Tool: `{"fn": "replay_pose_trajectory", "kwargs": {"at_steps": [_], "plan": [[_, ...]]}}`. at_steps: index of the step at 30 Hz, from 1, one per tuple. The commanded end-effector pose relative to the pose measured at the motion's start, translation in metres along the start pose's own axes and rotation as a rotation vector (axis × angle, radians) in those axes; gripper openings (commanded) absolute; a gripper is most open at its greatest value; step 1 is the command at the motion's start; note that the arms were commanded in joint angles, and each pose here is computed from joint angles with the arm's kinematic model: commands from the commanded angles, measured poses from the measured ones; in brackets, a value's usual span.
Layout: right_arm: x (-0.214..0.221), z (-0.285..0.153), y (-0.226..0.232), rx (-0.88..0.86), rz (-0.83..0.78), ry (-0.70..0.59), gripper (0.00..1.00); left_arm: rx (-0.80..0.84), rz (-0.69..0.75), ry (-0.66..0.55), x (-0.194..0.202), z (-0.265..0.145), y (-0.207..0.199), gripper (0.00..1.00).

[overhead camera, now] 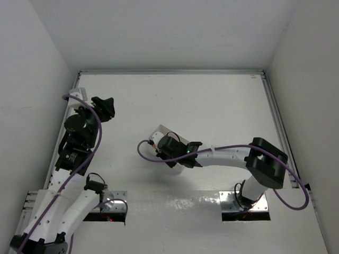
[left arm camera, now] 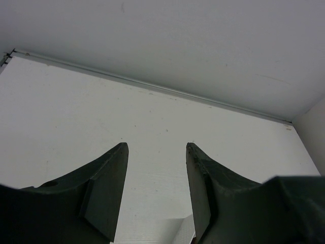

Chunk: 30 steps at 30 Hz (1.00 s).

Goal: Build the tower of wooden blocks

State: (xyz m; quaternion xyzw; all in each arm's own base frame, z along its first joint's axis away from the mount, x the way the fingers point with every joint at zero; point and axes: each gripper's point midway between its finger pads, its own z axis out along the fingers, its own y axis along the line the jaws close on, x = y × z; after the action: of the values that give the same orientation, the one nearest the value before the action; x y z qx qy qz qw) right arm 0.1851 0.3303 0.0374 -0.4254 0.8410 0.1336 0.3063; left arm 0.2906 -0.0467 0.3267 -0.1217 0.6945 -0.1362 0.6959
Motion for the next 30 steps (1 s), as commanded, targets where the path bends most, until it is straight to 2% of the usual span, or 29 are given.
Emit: {"fn": "replay_pose_trajectory", "kwargs": {"at_steps": [1,7,30], "plan": [[-0.032,-0.013,0.002,-0.039,0.078,-0.125,0.0,0.017,-0.015,-0.053,-0.018,-0.001,-0.005,0.46],[-0.049,-0.022,0.004,-0.113,0.157,-0.191,0.0,0.021,-0.014,-0.029,-0.013,0.001,-0.006,0.46],[-0.084,-0.038,-0.016,-0.226,0.388,-0.354,0.0,0.035,-0.023,-0.043,-0.015,0.0,-0.008,0.46]]}}
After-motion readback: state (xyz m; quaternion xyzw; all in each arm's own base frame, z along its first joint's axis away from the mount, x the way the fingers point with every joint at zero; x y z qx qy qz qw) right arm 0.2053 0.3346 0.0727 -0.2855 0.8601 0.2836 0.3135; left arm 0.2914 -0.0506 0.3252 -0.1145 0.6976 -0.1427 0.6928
